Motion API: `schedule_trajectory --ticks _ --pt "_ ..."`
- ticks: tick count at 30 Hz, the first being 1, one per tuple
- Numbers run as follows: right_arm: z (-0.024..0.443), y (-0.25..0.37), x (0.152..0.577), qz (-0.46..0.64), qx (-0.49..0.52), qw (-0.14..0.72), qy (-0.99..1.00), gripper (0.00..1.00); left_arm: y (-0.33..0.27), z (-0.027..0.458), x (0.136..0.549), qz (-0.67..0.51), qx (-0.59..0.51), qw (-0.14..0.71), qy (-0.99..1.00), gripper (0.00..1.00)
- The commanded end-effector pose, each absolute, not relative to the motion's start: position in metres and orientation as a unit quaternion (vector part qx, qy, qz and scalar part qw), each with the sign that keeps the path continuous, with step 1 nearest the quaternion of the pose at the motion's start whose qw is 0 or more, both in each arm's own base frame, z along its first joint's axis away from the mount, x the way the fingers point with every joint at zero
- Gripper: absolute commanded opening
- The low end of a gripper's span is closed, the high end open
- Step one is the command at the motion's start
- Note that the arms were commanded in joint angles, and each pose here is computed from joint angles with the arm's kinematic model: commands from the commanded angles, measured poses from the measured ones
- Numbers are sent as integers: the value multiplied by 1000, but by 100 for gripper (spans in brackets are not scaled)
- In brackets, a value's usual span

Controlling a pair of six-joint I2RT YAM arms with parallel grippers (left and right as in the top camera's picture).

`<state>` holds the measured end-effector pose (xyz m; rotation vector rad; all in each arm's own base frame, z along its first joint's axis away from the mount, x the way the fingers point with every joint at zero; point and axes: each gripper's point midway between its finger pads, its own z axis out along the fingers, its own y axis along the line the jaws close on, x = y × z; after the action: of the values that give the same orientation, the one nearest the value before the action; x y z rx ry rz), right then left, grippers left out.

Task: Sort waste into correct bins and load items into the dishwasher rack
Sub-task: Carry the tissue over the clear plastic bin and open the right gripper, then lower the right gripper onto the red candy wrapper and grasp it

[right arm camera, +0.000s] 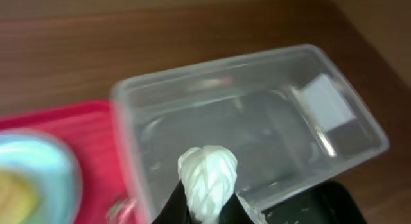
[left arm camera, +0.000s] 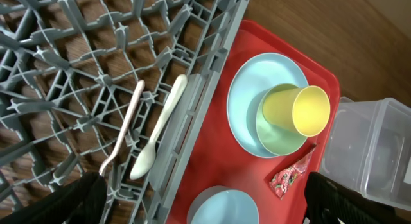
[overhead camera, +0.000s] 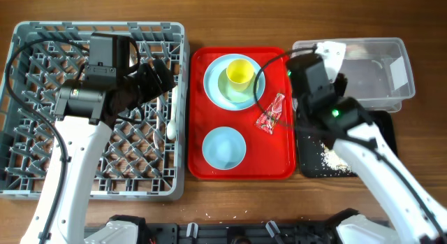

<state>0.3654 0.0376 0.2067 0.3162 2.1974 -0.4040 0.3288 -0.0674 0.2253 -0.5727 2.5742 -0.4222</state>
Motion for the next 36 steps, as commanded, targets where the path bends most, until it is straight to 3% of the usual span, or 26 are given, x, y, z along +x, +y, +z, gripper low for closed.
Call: schedule_trajectory --ticks 1,5,6,7,8,9,17,20,21,24,30,36 --pt "162 -13 381 -218 188 389 875 4 -68 230 329 -161 -214 239 933 100" --pt "107 -46 392 -202 221 323 898 6 -68 230 329 -161 -214 239 933 100" --pt "102 -52 394 -194 226 319 900 37 -68 230 329 -161 -214 239 933 100" --pt "102 -56 400 -184 198 315 910 80 -68 230 329 -161 -214 239 933 100" --pt "107 -58 402 -182 187 316 912 94 -68 230 329 -161 -214 239 933 100" --pt "116 -59 403 -181 187 319 911 99 -68 230 329 -161 -214 239 933 100" --pt "228 34 402 42 118 400 908 96 -68 230 329 -161 -214 239 933 100" --pt "243 96 379 175 80 371 908 81 -68 230 329 -161 -214 239 933 100" --pt "239 107 372 193 90 352 912 74 -68 230 329 -161 -214 239 933 100" --pt "199 133 347 191 155 274 930 65 -68 230 329 -161 -214 239 933 100" --pt "123 165 334 76 152 253 953 65 -68 230 329 -161 -214 239 933 100" --pt "54 159 332 -42 160 227 960 66 -68 230 329 -161 -214 239 933 100"
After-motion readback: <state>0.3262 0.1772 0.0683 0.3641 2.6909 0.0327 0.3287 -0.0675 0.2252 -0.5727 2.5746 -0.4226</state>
